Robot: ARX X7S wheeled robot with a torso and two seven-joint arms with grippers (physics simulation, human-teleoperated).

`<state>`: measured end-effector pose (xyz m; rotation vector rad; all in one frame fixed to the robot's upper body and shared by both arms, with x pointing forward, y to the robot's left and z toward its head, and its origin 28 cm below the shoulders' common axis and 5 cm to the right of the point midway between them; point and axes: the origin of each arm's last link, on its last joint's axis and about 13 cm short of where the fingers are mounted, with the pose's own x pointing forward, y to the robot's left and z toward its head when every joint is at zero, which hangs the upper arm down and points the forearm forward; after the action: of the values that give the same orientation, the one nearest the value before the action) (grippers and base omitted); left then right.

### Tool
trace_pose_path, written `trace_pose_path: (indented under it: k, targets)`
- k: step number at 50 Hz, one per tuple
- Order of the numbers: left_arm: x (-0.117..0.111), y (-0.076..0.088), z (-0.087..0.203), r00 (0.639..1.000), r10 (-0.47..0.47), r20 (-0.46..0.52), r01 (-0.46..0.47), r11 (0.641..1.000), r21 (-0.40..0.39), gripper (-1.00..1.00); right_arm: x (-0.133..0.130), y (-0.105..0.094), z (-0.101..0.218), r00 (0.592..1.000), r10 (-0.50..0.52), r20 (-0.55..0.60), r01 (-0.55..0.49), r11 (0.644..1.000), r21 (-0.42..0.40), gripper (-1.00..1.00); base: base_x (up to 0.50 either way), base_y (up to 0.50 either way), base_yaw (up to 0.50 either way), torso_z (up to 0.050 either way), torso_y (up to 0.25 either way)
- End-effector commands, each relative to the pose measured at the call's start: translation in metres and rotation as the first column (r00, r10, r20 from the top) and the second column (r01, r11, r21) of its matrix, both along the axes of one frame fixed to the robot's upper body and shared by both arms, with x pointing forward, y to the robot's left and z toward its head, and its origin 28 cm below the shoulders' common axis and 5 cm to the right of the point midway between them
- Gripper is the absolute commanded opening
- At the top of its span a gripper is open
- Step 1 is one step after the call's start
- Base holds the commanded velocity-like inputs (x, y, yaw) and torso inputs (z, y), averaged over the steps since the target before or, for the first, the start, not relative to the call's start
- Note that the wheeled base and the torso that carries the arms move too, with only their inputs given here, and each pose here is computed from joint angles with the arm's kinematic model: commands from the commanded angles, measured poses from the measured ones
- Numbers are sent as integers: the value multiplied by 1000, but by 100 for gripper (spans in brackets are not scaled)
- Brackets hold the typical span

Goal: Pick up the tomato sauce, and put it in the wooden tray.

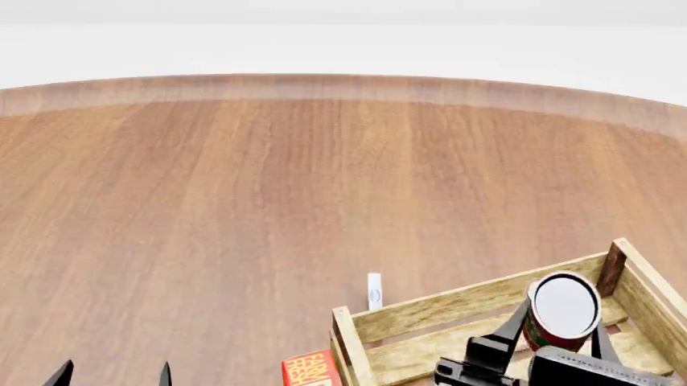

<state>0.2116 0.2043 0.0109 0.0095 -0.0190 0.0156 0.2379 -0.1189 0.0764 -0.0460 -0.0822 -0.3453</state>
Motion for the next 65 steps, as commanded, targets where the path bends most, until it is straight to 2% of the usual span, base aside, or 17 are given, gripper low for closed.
trace_pose_path:
  k: [1,15,18,27,34,46,53,65]
  targets:
    - [0,0,0,1000,0,0,0,1000,-2,100,40,-8,7,998,-27,-60,27,1000,4,-100,0,0,0,0,0]
    - [1,0,0,1000,0,-1,0,1000,-2,100,86,-21,26,993,-69,-94,71,997,20,-100,0,0,0,0,1]
    - [1,0,0,1000,0,-1,0,1000,-2,100,97,-22,22,991,-81,-111,81,997,-2,-100,0,0,0,0,0]
    - [0,0,1,1000,-1,0,1,1000,-3,100,112,-27,17,989,-72,-128,74,997,15,-100,0,0,0,0,0]
    - [0,0,0,1000,-2,0,2,1000,-1,100,124,-32,-3,981,-83,-174,90,995,33,-100,0,0,0,0,0]
    - [1,0,1,1000,-1,0,1,1000,0,100,132,-40,-32,970,-93,-226,114,990,81,-100,0,0,0,0,1]
    - [1,0,0,1000,-2,1,2,1000,-2,100,125,-41,-43,959,-102,-266,129,988,86,-100,0,0,0,0,0]
    - [0,0,1,1000,1,1,-1,1000,-1,100,114,-44,-59,954,-85,-289,131,981,145,-100,0,0,0,0,0]
